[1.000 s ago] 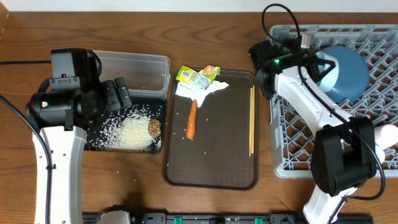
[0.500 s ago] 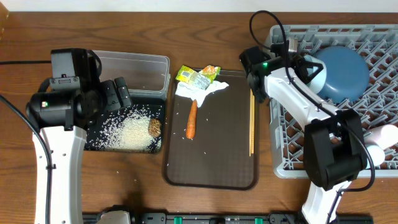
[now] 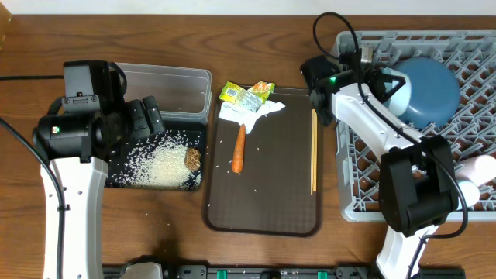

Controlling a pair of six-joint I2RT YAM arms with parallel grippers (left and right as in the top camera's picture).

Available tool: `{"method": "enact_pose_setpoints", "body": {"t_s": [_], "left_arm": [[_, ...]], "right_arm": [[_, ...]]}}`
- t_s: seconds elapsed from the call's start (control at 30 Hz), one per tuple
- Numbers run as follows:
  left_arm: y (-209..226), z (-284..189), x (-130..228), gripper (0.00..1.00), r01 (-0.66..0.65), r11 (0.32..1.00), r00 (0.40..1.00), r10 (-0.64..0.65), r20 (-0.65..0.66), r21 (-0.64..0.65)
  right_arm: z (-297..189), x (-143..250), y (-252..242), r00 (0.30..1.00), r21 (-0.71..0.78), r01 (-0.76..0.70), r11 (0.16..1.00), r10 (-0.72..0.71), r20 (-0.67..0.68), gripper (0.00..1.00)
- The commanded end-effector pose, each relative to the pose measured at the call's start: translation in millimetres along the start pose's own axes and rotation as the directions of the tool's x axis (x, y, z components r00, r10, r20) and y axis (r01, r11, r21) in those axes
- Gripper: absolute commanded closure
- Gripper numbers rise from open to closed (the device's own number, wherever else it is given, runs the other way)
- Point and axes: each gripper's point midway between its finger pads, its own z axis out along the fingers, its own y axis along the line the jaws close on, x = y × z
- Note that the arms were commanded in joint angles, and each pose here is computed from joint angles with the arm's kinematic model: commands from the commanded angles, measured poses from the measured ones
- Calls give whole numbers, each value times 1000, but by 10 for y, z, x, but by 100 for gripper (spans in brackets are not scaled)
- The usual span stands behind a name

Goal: Sort waste into correct bins and load items into the dishwasher rack
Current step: 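Release the bowl and move right gripper toward the brown tray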

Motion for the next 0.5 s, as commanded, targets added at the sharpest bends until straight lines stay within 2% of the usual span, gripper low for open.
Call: {"method": "enact_pose_setpoints", "body": {"t_s": [0.0, 0.2, 0.47], "left_arm": [[42, -14, -1, 2, -13, 1000, 1000, 13, 5, -18], [42, -14, -1, 2, -13, 1000, 1000, 13, 5, -18], [42, -15, -2, 2, -13, 1000, 1000, 13, 6, -17]], "right_arm": [[125, 37, -80, 998, 55, 55, 997, -54, -27, 99], [92, 49, 131, 998, -64, 43, 997, -46, -31, 99], [23, 30, 243, 999, -106, 49, 993, -51, -19, 99]]}}
